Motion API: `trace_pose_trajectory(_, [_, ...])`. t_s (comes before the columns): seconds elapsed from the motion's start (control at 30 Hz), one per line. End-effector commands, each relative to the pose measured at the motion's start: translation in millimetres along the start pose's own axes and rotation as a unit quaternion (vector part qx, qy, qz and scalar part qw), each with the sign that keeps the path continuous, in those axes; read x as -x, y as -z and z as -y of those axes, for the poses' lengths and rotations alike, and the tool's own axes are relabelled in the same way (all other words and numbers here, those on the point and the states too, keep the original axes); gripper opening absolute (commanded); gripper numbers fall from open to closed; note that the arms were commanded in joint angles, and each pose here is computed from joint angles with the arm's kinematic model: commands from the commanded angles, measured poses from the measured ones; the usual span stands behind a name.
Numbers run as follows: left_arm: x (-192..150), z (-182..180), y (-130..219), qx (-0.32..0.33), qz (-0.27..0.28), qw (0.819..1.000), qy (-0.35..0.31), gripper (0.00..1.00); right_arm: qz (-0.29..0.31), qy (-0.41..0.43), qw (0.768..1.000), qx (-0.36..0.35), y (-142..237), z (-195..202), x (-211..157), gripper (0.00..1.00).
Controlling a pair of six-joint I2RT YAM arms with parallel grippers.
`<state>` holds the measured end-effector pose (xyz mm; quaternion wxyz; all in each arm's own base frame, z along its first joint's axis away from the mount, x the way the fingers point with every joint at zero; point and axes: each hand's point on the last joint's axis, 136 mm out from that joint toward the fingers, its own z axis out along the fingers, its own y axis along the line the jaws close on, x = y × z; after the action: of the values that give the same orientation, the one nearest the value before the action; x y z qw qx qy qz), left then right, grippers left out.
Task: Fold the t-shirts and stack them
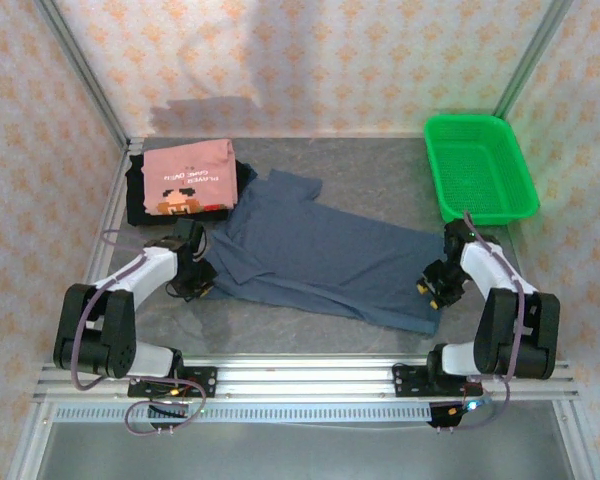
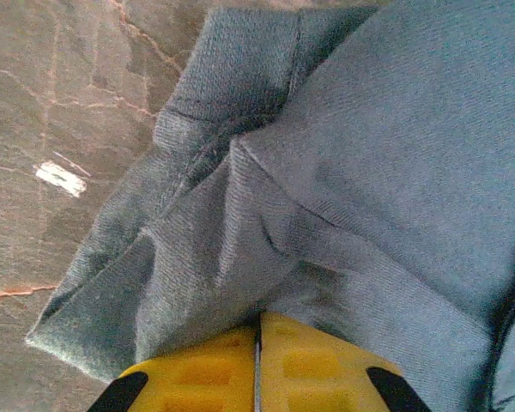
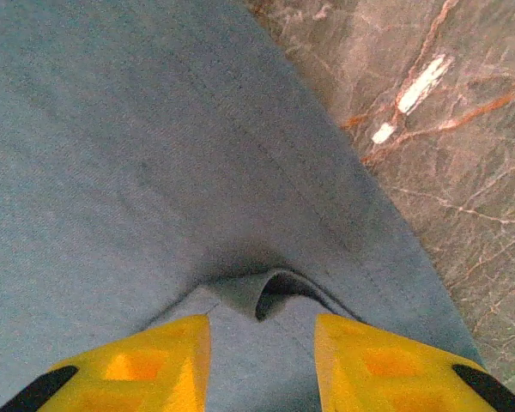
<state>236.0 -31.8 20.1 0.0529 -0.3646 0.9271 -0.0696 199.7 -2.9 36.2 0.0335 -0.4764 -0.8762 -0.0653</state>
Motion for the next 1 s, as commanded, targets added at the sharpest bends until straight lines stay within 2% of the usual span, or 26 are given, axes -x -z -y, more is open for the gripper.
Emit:
trace_pose_trajectory(0.0, [2.3,-6.1,-5.2,0.015,0.010,1.000,0.002,0.08,0.011,-0.008,1.000,-0.019,-6.5,5.6,3.7,0.36])
trace_pose_trajectory(0.17, [1.3,-9.4,-8.1,0.021,0.008,1.000,0.002,0.07,0.014,-0.017,0.999,-0.027,-13.2,4.4,9.2,0.29])
trace_pose_trajectory(0.33, [-0.4,-14.9,-9.7,0.031,0.006,0.999,0.000,0.07,0.040,-0.022,0.998,-0.038,-10.7,4.7,21.0,0.05])
trace_pose_trajectory(0.4, [-1.2,-17.4,-10.7,0.036,0.005,0.999,0.001,0.06,0.046,-0.023,0.998,-0.040,-8.5,4.3,23.6,0.00])
trace_pose_trajectory(0.57, [-2.7,-27.2,-12.1,0.055,0.001,0.998,0.005,0.06,0.076,-0.019,0.996,-0.050,6.9,9.4,30.0,0.00])
trace_pose_trajectory(0.97, [-7.5,-50.2,-19.8,0.090,-0.011,0.996,0.011,0.05,0.102,-0.018,0.993,-0.055,30.3,16.7,42.8,0.00])
